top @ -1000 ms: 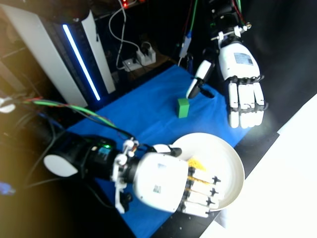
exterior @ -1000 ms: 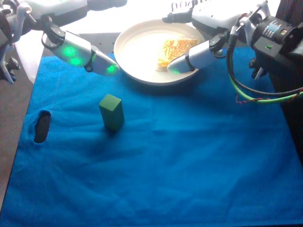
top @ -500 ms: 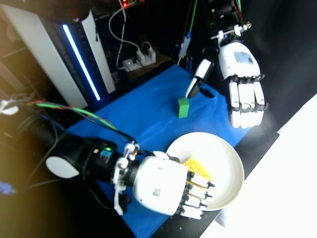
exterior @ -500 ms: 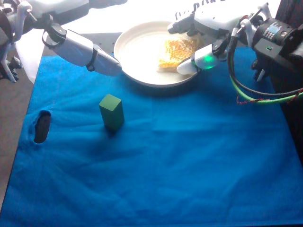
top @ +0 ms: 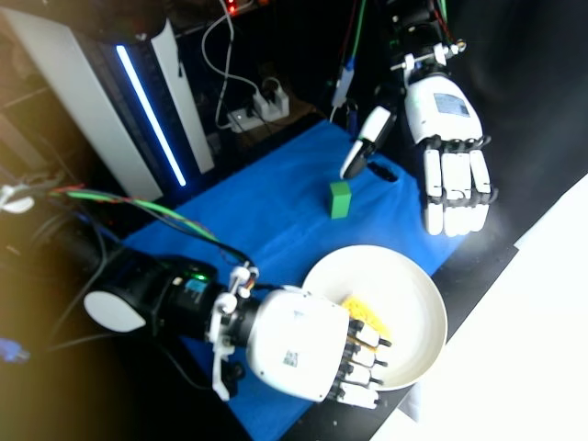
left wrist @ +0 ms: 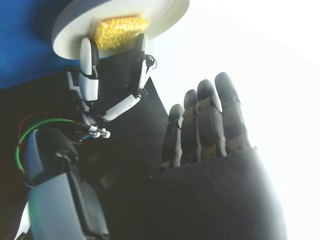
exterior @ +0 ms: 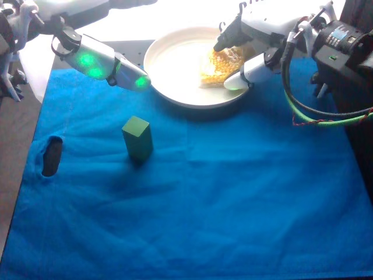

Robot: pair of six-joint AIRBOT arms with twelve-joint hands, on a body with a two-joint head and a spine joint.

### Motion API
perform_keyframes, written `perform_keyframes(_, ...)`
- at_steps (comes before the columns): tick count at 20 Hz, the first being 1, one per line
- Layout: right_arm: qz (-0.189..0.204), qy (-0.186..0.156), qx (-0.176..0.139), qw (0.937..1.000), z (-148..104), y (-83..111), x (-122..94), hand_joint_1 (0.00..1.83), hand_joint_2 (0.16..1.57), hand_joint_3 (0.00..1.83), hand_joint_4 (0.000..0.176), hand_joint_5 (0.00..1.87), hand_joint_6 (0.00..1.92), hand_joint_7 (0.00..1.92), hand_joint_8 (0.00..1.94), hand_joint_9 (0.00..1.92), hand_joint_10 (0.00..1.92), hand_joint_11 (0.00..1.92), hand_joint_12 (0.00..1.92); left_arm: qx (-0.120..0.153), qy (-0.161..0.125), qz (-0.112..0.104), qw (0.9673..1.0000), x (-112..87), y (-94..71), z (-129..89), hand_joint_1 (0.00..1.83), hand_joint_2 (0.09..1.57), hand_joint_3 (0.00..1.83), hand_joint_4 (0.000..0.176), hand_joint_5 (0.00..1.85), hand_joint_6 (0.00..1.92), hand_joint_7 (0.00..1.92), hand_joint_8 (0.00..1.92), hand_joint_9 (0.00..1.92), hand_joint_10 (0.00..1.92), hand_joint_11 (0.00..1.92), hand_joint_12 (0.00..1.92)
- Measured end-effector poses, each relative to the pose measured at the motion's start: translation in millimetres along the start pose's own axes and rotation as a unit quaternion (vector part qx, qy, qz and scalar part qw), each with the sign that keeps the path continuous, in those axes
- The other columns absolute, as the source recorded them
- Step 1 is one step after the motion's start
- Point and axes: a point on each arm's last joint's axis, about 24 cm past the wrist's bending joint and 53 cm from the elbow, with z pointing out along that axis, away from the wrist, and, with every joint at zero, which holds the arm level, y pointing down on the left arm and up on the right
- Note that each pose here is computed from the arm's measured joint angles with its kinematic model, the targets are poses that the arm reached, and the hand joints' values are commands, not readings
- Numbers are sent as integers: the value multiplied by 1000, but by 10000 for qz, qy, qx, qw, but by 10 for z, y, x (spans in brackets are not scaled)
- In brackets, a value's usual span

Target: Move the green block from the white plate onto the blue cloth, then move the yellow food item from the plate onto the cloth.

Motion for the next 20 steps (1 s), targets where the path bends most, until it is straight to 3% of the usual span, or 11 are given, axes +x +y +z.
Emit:
perform_keyframes(1, -5, -7, 8, 10000, -1, -8, -9, 1142, 993, 1, 0, 940, 2, 996, 2, 975, 13, 577, 1005, 11, -7, -2, 10000, -3, -5, 0, 601, 776, 0, 20, 150, 7, 232, 8, 245, 13, 50, 481)
perform_keyframes(2, -6, -9, 8, 10000, -1, -8, -11, 1176, 1041, 3, 0, 1081, 583, 1043, 7, 1039, 7, 644, 980, 9, -7, -4, 10000, -3, -4, 0, 604, 775, 0, 25, 151, 7, 230, 7, 245, 12, 48, 481)
perform_keyframes(3, -5, -14, 7, 10000, -2, -9, -15, 1224, 1070, 0, 0, 1091, 750, 1066, 667, 1078, 5, 709, 915, 10, -9, -9, 10000, -4, -5, 0, 604, 776, 0, 30, 144, 3, 229, 6, 239, 8, 43, 479)
perform_keyframes(4, -6, -35, -7, 10000, -2, -7, -31, 1228, 1088, 0, 21, 1077, 797, 1012, 916, 1114, 10, 731, 982, 16, -15, -14, 10000, -7, -7, 0, 598, 775, 0, 32, 139, 1, 225, 4, 233, 5, 39, 477)
perform_keyframes(5, 7, -59, -19, 10000, -4, -6, -48, 1239, 1096, 0, 0, 1083, 699, 988, 1079, 1180, 37, 750, 1190, 19, -17, -16, 10000, -8, -9, 0, 584, 778, 0, 30, 135, 0, 224, 2, 234, 5, 44, 480)
perform_keyframes(6, 5, -69, -25, 10000, -4, -6, -56, 1265, 1088, 20, 0, 1093, 586, 993, 1166, 1157, 326, 780, 1419, 17, -17, -18, 10000, -8, -8, 0, 580, 776, 0, 37, 133, 0, 221, 1, 227, 2, 39, 478)
perform_keyframes(8, 9, -75, -36, 10000, -4, -1, -60, 1267, 1112, 5, 0, 1033, 624, 984, 1224, 1013, 861, 827, 1554, 17, -21, -27, 10000, -10, -8, 0, 602, 778, 0, 41, 134, 1, 219, 0, 209, 0, 15, 470)
perform_keyframes(15, -209, -47, -188, 9996, -5, 64, -52, 1263, 1128, 0, 0, 1007, 638, 960, 1274, 924, 1092, 814, 1570, 12, -26, -34, 10000, -11, -5, -1, 620, 776, 0, 59, 142, 3, 224, 0, 210, 1, 10, 474)
perform_keyframes(16, -276, -50, -282, 9992, -7, 110, -51, 1270, 1105, 0, 0, 1066, 583, 991, 1206, 938, 914, 787, 1449, -4, -35, -54, 10000, -9, 8, -3, 626, 791, 6, 57, 138, 1, 217, 0, 199, 0, 1, 467)
perform_keyframes(18, -271, -30, -490, 9984, -21, 241, -4, 1265, 1125, 0, 0, 1104, 451, 917, 1337, 858, 1193, 705, 1668, -34, -29, -62, 10000, 3, 31, -8, 608, 802, 9, 52, 136, 0, 214, 0, 210, 5, 0, 467)
perform_keyframes(20, -264, 14, -770, 9967, -62, 414, 53, 1265, 1126, 0, 0, 1066, 508, 933, 1320, 880, 1200, 746, 1624, -67, -47, -103, 9999, -7, 57, -12, 620, 816, 12, 56, 133, 0, 193, 0, 206, 2, 0, 465)
